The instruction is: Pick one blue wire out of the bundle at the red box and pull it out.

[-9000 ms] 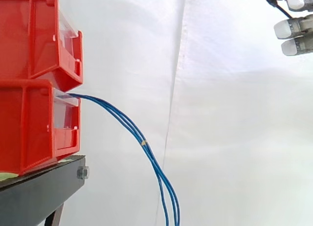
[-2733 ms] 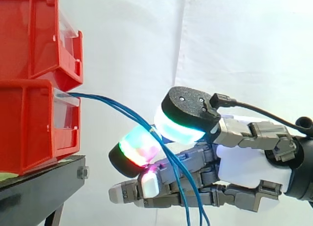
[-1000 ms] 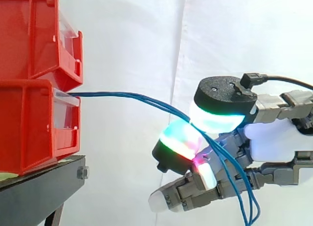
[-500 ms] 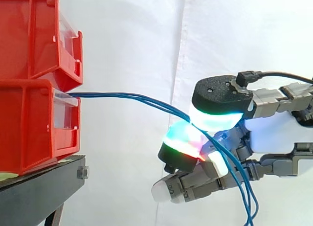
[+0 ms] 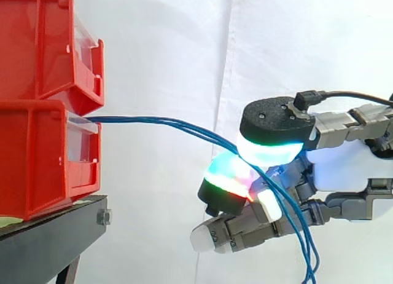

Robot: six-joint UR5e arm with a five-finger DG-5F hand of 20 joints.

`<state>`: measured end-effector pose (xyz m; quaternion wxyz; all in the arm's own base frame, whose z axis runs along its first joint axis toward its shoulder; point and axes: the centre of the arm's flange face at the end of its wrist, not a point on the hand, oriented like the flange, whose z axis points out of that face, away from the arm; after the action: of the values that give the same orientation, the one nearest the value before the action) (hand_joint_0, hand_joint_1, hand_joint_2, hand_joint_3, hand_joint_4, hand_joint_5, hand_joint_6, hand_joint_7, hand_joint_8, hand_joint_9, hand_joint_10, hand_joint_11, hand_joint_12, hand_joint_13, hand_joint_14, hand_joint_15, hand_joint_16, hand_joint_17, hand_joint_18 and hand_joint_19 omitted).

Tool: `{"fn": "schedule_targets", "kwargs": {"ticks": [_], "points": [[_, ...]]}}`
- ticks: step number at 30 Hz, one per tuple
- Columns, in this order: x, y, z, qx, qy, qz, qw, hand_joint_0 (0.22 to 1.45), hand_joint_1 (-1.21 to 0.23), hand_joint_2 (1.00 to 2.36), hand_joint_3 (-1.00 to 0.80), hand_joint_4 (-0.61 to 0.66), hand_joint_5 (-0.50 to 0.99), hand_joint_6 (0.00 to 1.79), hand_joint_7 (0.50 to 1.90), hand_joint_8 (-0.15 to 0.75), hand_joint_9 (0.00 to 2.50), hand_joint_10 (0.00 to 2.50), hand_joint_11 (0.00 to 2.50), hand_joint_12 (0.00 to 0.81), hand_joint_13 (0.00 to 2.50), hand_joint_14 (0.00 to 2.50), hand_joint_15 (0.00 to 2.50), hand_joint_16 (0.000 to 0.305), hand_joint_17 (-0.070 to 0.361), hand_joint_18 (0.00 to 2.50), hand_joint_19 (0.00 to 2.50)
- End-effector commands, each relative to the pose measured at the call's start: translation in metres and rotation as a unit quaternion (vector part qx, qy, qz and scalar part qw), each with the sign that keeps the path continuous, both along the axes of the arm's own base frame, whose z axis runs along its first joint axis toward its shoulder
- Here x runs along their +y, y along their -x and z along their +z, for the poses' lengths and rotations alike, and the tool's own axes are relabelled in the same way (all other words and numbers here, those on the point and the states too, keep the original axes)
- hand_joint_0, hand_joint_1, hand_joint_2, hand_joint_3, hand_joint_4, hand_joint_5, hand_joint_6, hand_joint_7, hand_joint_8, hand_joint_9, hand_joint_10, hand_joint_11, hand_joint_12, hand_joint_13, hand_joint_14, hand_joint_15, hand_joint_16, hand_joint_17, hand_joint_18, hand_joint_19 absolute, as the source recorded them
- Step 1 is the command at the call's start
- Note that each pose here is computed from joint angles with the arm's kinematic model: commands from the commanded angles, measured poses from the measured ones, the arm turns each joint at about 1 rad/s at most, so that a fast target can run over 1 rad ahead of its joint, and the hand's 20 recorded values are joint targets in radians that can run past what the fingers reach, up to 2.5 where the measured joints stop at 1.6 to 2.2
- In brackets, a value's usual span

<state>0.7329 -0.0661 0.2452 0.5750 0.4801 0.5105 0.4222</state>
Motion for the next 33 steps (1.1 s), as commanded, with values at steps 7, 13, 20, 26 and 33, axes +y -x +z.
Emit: {"fn": "schedule_targets", "kwargs": {"ticks": [7, 13, 20, 26, 33], "points": [[-0.0004, 0.0, -0.0004, 0.0, 0.0, -0.001, 1.0, 0.64, -0.75, 1.02, -0.06, 0.39, -0.08, 0.52, 1.49, 0.282, 0.93, 0.02, 0.71, 0.386, 0.32, 0.0, 0.09, 0.063, 0.142, 0.23, 0.17], [-0.0004, -0.0001, -0.0002, -0.001, 0.0, -0.001, 1.0, 0.62, -0.82, 1.02, -0.04, 0.39, -0.13, 0.67, 1.26, 0.291, 0.9, 0.02, 0.74, 0.396, 0.31, 0.0, 0.09, 0.064, 0.144, 0.22, 0.17], [-0.0007, -0.0001, -0.0002, -0.001, 0.0, -0.003, 1.0, 0.6, -0.67, 1.02, -0.06, 0.44, -0.05, 0.5, 1.42, 0.281, 0.96, 0.02, 0.54, 0.411, 0.32, 0.0, 0.08, 0.071, 0.159, 0.22, 0.2], [-0.0007, -0.0001, -0.0002, -0.001, 0.0, -0.003, 1.0, 0.63, -0.61, 1.02, -0.07, 0.37, -0.05, 0.5, 1.41, 0.271, 0.97, 0.02, 0.59, 0.389, 0.32, 0.0, 0.09, 0.065, 0.147, 0.2, 0.2], [-0.0018, -0.0001, -0.0001, -0.002, 0.0, -0.004, 1.0, 0.61, -0.76, 1.02, 0.0, 0.38, -0.15, 0.77, 1.12, 0.314, 0.92, 0.03, 0.86, 0.416, 0.29, 0.0, 0.1, 0.068, 0.153, 0.21, 0.17]]}}
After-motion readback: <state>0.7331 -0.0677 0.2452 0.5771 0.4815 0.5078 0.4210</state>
